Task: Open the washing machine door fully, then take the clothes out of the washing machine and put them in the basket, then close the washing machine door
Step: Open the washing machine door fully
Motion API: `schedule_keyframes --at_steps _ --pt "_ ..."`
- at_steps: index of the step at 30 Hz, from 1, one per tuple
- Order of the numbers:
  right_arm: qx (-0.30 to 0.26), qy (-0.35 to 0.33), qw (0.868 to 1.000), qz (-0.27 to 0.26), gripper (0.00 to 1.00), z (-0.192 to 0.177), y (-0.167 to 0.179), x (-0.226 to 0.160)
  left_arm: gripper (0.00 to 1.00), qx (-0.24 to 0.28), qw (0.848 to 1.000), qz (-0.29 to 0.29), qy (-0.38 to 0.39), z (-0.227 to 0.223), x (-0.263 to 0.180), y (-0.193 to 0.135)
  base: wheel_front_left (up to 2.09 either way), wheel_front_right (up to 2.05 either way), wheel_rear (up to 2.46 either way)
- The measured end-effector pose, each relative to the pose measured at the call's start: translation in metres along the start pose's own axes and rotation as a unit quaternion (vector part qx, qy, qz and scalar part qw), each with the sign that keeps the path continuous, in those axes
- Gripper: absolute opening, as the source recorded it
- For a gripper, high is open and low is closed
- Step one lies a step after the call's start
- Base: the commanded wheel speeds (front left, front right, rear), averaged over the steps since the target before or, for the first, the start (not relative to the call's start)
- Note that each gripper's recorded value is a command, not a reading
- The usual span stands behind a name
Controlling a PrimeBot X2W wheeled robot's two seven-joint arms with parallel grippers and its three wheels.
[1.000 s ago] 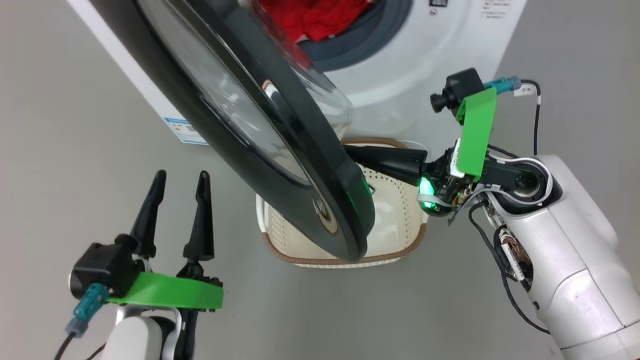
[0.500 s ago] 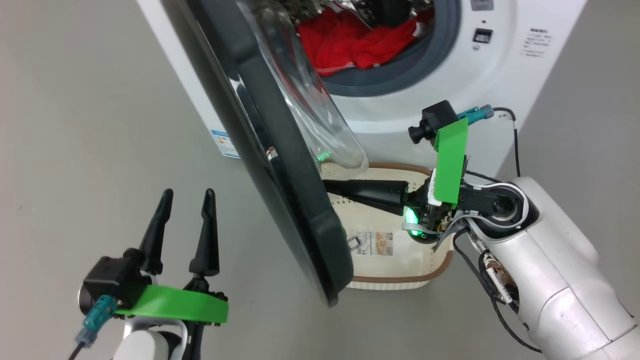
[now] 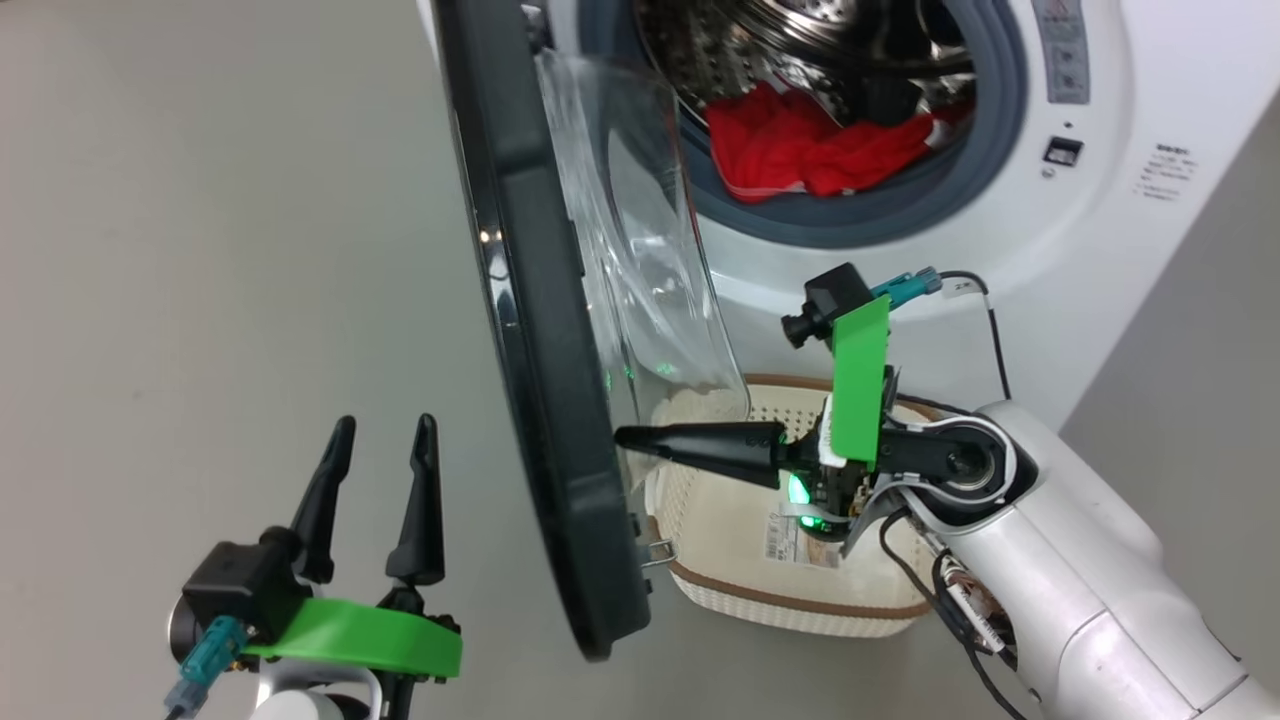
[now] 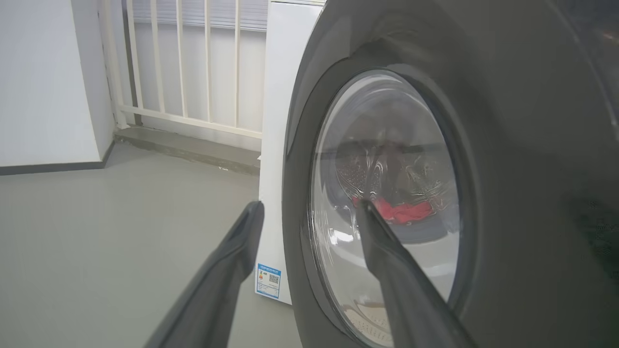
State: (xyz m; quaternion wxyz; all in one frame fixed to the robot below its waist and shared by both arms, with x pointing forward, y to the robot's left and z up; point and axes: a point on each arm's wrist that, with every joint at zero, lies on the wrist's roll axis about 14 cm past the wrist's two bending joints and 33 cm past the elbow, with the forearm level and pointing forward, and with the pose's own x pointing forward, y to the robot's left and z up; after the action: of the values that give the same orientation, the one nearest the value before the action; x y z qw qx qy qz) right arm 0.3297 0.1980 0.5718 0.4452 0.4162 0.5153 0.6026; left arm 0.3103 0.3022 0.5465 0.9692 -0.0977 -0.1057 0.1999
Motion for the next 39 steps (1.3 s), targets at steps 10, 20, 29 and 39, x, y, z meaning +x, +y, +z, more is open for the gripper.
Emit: schedule_keyframes --at_steps 10,20,29,39 --pt "0.004 0.046 0.999 0.0 0.0 -0.022 0.001 0.021 1.0 0.0 0.999 0.035 -0.007 0.006 -0.016 0.022 0.0 0.0 0.0" --pt "0.012 0.052 0.999 -0.004 0.0 -0.026 -0.005 0.024 1.0 0.003 0.999 0.046 -0.008 0.007 -0.017 0.028 0.0 0.0 0.0" --pt "0.007 0.018 1.0 -0.014 0.49 -0.015 -0.007 0.02 1.0 0.0 0.999 0.047 0.002 0.0 -0.022 0.029 0.0 0.0 0.0" --pt "-0.107 -0.11 0.985 -0.076 1.0 0.025 -0.013 -0.014 1.0 -0.004 0.999 0.035 0.006 -0.003 -0.022 0.023 0.0 0.0 0.0"
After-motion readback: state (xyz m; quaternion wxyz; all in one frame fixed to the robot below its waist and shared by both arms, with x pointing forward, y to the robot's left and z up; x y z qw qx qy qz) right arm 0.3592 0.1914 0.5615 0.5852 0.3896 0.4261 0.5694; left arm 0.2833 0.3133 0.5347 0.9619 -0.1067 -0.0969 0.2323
